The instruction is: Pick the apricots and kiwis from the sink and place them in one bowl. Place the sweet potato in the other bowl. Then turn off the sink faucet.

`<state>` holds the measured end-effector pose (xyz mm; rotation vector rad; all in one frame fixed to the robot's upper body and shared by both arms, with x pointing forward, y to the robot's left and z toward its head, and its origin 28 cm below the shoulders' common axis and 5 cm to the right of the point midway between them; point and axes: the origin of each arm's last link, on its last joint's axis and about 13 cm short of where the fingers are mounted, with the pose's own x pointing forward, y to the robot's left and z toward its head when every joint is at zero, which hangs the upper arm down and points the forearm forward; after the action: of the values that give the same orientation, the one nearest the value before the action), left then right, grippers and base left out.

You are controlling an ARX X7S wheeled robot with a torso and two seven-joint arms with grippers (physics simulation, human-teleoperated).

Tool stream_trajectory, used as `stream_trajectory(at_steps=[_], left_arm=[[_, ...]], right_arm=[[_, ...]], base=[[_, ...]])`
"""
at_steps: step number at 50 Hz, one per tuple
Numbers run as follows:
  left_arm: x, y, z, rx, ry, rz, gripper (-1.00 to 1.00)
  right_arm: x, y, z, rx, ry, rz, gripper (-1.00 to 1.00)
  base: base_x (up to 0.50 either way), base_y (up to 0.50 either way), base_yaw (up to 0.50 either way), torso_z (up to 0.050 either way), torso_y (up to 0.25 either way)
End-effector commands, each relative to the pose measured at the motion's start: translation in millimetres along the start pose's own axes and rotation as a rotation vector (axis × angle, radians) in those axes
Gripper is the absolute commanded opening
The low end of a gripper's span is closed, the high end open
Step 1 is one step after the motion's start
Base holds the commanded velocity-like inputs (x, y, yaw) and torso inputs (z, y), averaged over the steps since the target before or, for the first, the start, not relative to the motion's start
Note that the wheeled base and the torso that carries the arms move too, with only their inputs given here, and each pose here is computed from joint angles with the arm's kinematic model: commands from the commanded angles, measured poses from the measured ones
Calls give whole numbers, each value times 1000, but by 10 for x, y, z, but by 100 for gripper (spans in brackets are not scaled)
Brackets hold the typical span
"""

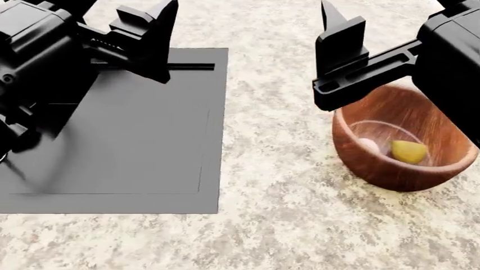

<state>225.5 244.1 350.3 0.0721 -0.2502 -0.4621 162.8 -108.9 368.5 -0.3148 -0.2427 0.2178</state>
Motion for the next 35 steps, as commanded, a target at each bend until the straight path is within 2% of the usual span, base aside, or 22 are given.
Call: stream_trajectory(at_steps=[1, 17, 35], left_arm=[[3, 32, 6, 24, 11, 19, 100], [87, 111, -79, -11, 14, 52, 100], [58, 101, -89, -15, 19, 48, 100]], right_arm=[[4, -15, 30, -20, 20, 2, 100], [38, -18, -24, 12, 24, 7, 100], [52, 1, -40, 15, 31, 22, 100]], base=[[-1, 500, 0, 0, 0], [-1, 500, 0, 0, 0], [-1, 500, 0, 0, 0]])
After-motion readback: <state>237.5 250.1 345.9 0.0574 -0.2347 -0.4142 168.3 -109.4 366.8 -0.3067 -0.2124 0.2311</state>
